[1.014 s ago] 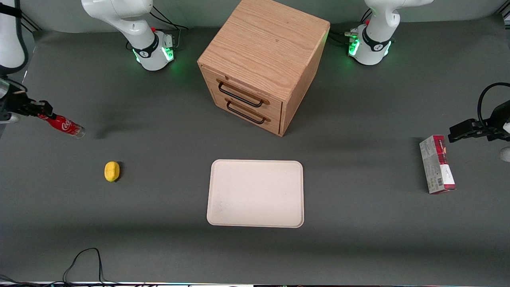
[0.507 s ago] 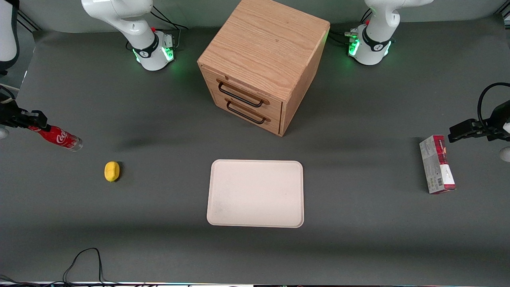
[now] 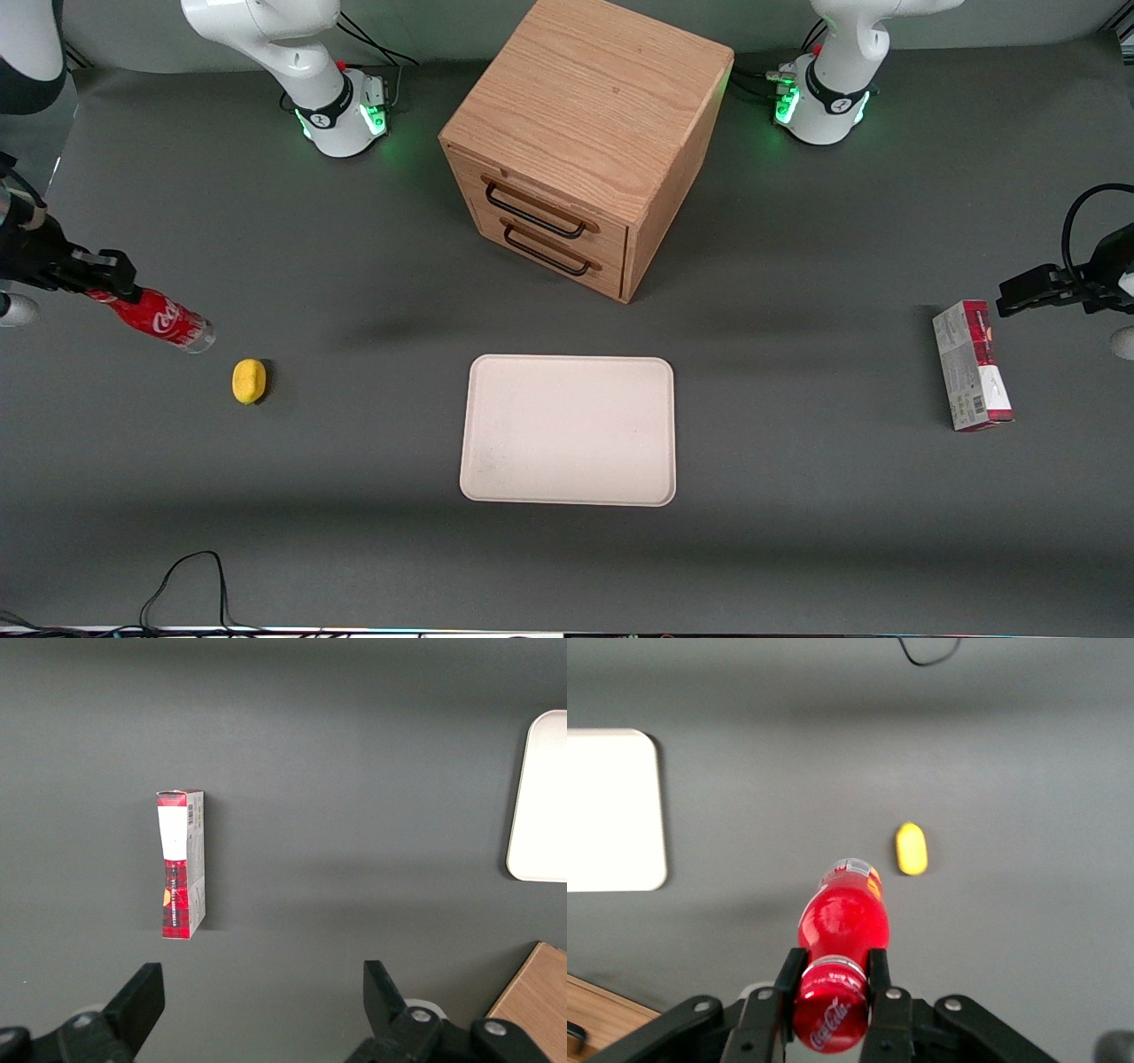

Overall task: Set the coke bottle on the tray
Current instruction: 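Lift the bottle and carry it past the yellow object toward the tray, then lower the bottle onto the cream tray's edge with the right gripper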

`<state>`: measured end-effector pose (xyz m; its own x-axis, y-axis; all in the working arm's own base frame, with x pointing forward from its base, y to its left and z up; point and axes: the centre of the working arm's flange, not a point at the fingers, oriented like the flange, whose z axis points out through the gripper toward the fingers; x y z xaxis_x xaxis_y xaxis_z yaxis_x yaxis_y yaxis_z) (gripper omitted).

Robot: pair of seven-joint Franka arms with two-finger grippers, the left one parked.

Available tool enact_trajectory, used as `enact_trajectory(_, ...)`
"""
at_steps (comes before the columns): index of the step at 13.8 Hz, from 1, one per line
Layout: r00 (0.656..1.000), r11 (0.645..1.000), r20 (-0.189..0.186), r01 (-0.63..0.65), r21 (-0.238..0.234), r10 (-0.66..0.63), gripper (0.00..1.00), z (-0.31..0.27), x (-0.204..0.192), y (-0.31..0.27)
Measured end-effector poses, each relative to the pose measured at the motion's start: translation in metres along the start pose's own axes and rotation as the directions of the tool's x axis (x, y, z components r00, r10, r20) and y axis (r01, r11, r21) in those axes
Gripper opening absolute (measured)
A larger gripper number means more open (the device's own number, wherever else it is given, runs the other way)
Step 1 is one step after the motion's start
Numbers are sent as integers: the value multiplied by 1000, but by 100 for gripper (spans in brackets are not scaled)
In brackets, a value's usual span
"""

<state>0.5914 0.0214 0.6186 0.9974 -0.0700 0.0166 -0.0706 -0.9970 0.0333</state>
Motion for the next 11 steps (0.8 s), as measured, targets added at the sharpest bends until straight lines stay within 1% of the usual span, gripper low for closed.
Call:
enact_trajectory(3, 1000, 1000, 5, -12, 20, 12, 33, -2, 21, -52)
enact_trajectory(5, 1000, 999, 4, -22, 45, 22, 33, 1, 32, -87)
enact_trajectory(9, 999, 993, 22, -52, 106, 50, 33, 14, 40, -161)
enact_trajectory(11, 997, 990, 2, -71, 126, 72, 33, 25, 47, -198)
